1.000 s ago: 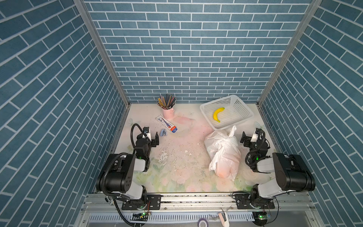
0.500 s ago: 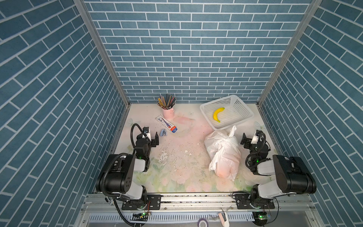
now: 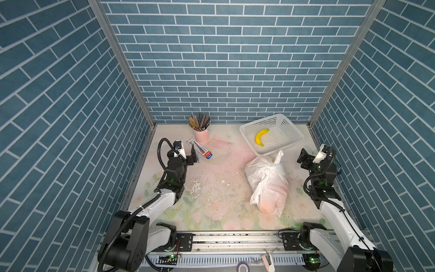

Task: Untie the knot of the plastic bag and take out the fruit
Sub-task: Untie the plastic bag at the center of the table.

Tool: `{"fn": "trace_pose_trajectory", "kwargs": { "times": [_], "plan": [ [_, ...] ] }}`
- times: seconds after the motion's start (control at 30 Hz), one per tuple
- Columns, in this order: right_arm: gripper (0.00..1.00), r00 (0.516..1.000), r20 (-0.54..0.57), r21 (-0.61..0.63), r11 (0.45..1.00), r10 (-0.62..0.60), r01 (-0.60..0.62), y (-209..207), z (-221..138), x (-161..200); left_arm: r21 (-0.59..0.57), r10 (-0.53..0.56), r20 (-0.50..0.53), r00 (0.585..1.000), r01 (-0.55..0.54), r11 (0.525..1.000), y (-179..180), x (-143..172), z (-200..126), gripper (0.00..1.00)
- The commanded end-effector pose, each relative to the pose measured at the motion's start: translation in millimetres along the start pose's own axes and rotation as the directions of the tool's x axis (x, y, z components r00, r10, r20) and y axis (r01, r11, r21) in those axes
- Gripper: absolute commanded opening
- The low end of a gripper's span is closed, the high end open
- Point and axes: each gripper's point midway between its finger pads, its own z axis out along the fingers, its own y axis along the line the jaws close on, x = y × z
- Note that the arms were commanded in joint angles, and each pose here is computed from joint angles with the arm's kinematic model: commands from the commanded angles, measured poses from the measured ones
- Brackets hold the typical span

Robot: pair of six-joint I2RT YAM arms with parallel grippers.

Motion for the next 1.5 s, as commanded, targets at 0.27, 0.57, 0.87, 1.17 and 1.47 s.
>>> {"fn": "trace_pose_trajectory", "kwargs": {
  "times": [0.27,0.57,0.87,1.17,1.47],
  "plan": [
    [0.77,0.744,-0.638,-0.141,0.920,0.199,-0.366,63,-61,93,0.493,-0.046,-0.257,0.965,0.171,0.853,-185,-2,-26,0.88],
    [0.76,0.678,-0.725,-0.161,0.928,0.120,-0.336,79,-71,115,0.725,0.123,-0.445,0.887,0.276,0.632,-301,40,-78,0.85],
    [0.74,0.664,-0.746,-0.263,0.894,0.050,-0.363,116,-78,130,0.754,0.262,-0.511,0.819,0.280,0.594,-343,84,-74,0.79],
    [0.53,0.627,-0.779,-0.277,0.902,-0.010,-0.331,128,-75,153,0.755,0.307,-0.545,0.780,0.298,0.584,-357,114,-66,0.64],
    [0.27,0.606,-0.795,-0.284,0.897,-0.022,-0.340,132,-74,162,0.753,0.331,-0.565,0.756,0.308,0.581,-362,129,-64,0.31]
  ]
}}
